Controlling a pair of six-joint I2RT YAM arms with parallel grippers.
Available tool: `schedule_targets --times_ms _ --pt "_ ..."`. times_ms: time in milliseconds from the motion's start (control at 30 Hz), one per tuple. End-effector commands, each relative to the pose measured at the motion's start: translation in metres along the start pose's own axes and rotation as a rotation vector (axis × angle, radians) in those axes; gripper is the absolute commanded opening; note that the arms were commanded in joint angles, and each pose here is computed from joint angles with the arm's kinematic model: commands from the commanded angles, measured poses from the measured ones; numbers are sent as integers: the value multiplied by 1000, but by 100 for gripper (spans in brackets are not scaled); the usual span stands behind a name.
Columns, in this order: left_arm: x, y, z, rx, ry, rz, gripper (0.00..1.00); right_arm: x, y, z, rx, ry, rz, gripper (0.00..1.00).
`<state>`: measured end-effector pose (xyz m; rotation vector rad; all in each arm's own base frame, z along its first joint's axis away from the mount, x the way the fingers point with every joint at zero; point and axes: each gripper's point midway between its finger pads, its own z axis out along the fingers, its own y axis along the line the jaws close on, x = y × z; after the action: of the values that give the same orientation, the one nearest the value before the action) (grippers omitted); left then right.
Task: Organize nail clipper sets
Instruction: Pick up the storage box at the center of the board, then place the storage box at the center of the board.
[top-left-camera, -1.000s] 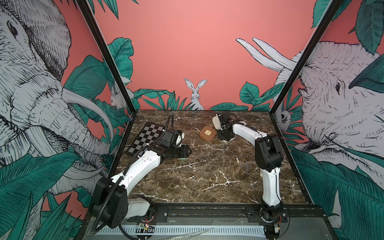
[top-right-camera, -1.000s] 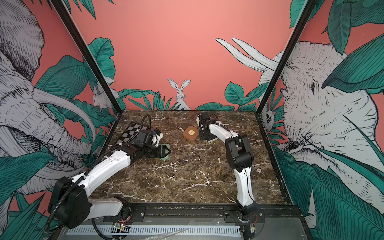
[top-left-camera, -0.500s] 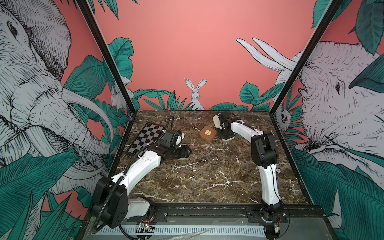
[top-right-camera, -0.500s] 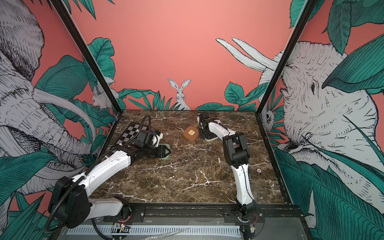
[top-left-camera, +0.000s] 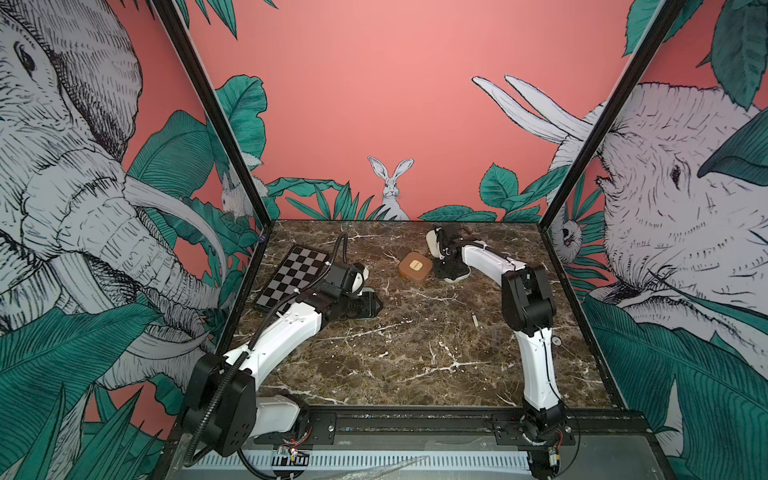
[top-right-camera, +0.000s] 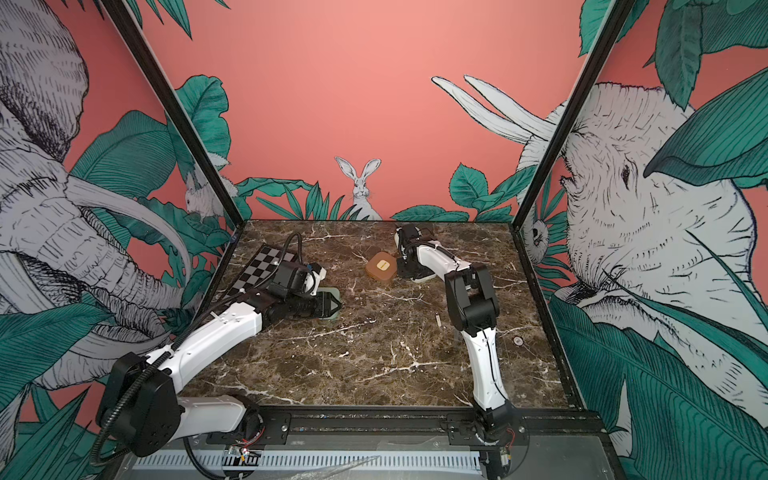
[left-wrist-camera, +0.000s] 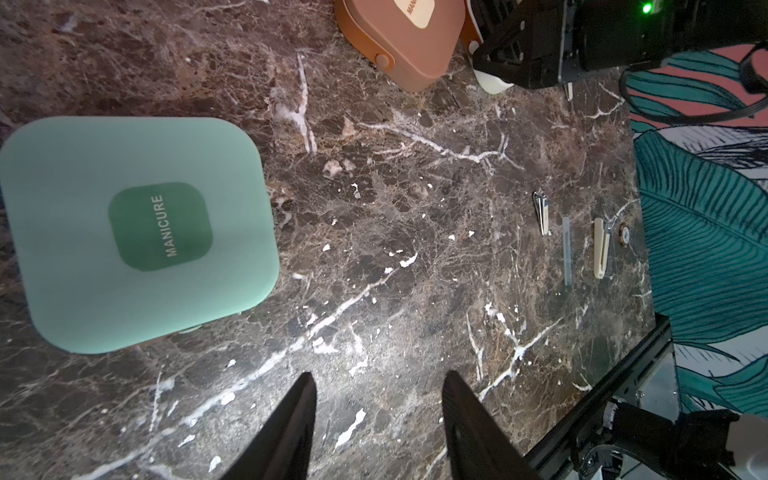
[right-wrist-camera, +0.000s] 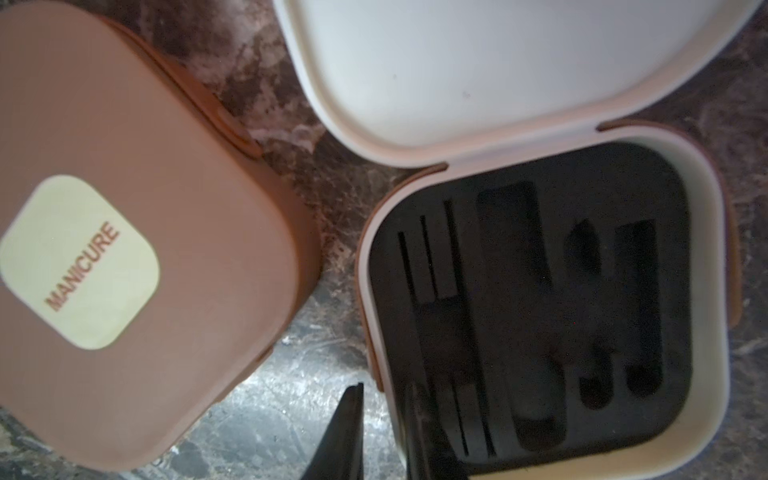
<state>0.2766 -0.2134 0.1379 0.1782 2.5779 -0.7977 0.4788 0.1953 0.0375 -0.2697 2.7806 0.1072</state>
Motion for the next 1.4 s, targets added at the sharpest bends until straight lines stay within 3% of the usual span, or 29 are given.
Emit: schedule_targets --times_ms 0,200,500,633,767,1000,1167,1367 --pt "3 -1 -2 5 -2 -2 52 13 -6 12 17 59 15 14" --pt "1 -3 -4 6 -7 3 52 12 -14 5 51 49 52 0" --pt "-1 -5 -9 10 -21 22 52 3 1 -74 27 -81 8 0" --pt "-5 -3 -15 -15 -51 33 51 27 24 -116 34 -115 -78 0" --pt "-7 2 -23 -42 -72 36 51 75 59 -136 -11 -85 -157 0" --pt "-4 24 -34 -84 -111 -27 50 160 126 -135 -107 -32 -217 0" --pt "2 33 -33 -83 -106 -50 50 188 161 -115 -129 -3 -276 0" --pt "6 32 -32 -67 -106 -53 50 214 172 -84 -72 64 -385 0"
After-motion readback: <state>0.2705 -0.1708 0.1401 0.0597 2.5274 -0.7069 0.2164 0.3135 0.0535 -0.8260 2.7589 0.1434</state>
